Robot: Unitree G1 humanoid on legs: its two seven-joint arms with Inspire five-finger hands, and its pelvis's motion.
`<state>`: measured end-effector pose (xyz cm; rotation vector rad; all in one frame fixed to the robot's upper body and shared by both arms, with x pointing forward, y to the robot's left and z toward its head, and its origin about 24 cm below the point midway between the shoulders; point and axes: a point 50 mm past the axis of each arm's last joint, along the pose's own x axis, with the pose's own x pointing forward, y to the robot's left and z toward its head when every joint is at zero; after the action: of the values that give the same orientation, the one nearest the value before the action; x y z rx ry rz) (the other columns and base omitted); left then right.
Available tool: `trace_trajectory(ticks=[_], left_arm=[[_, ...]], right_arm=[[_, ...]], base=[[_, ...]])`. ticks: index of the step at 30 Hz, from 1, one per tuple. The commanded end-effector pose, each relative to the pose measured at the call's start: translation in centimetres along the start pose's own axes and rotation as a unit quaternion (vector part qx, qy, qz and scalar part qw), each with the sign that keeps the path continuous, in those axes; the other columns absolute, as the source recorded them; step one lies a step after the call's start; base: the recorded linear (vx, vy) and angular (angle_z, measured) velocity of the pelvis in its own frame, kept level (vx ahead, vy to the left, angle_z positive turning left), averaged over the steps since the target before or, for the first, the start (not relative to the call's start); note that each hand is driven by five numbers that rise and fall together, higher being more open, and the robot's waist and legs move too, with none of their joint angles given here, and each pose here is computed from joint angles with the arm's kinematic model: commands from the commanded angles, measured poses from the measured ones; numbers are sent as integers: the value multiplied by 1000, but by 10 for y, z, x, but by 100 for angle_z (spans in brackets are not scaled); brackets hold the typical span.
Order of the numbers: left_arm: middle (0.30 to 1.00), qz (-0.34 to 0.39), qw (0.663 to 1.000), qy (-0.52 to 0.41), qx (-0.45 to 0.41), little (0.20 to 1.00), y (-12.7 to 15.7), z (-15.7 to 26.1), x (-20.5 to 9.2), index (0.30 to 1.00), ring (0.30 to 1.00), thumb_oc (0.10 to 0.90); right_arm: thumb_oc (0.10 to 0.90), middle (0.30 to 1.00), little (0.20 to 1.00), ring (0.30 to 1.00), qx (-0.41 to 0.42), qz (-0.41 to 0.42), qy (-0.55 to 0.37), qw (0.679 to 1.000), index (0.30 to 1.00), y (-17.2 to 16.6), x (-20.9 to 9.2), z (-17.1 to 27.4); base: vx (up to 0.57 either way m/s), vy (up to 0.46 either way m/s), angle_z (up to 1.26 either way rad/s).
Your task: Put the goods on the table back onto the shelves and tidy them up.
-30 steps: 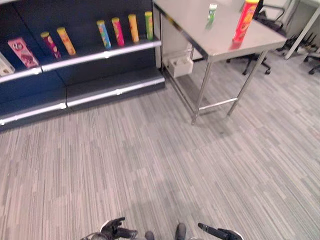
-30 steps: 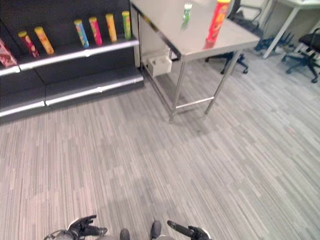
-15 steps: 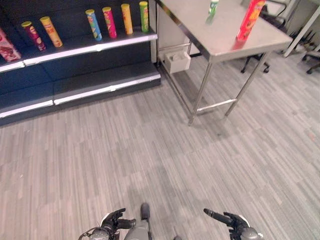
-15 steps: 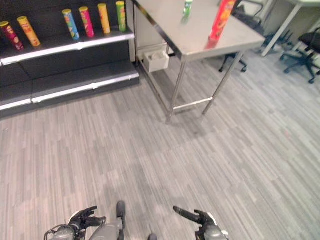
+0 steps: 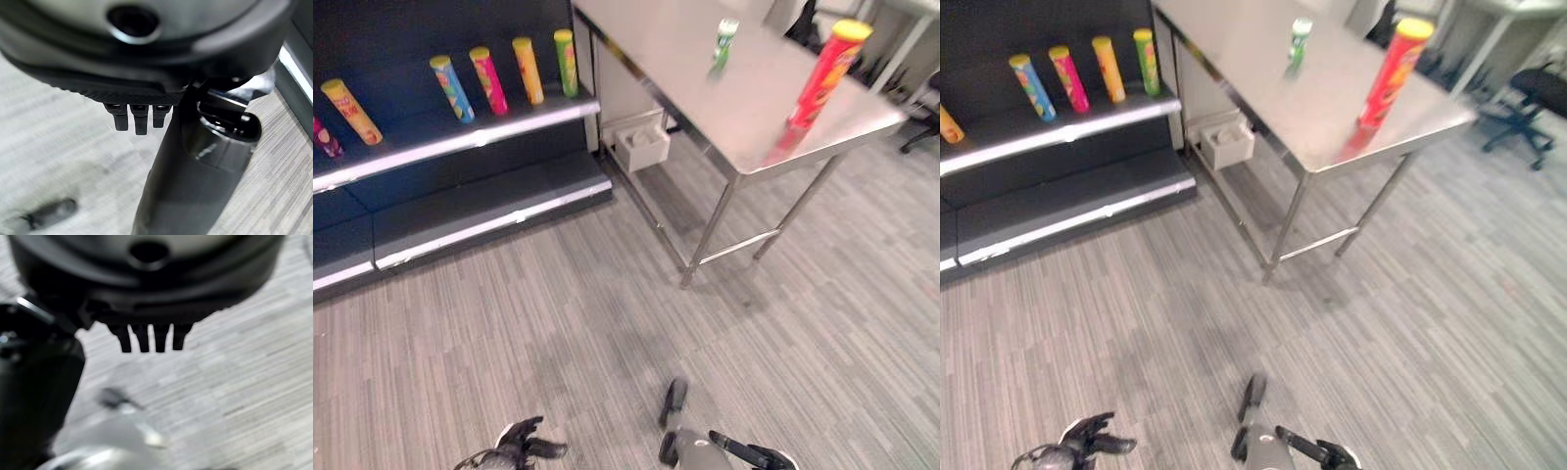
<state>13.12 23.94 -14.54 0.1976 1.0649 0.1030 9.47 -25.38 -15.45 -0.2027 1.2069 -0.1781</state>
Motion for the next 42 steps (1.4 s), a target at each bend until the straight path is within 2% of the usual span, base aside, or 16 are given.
trace_trajectory(ticks=[1,7,13,22,24,30,34,42], left_arm=[[900,8,999,-41,28,900,12,17,0,900,900,800],[900,-5,998,-48,27,900,2,19,0,900,900,800],[900,-9,997,-80,19,900,-2,40,1,900,900,800],[900,-11,998,-68,10,900,-6,31,1,900,900,800],[900,-2,999,-31,12,900,-1,10,0,900,900,800],[900,22,999,-28,-1,900,16,11,0,900,900,800],[900,33,999,-27,-1,900,24,12,0,900,900,800],[900,50,999,0,-14,900,32,-4,-3,900,900,800]], right_arm=[[800,900,900,900,-40,-11,-33,999,900,-11,1,21],[800,900,900,900,-50,-21,-53,997,900,-20,0,29],[800,900,900,900,-46,-42,-75,995,900,-31,0,44],[800,900,900,900,-73,-41,-64,994,900,-29,0,38],[800,900,900,900,-75,-25,-44,996,900,-17,1,28],[800,900,900,900,-76,-6,-43,996,900,-7,2,29],[800,900,900,900,-45,-7,-48,998,900,-5,2,30],[800,900,900,900,5,-47,-24,999,900,-28,0,14]], base=[[304,-241,-4],[226,-226,10],[184,-251,-6],[179,91,-53],[331,340,-23],[53,188,-55],[-8,53,8],[121,-191,-2]])
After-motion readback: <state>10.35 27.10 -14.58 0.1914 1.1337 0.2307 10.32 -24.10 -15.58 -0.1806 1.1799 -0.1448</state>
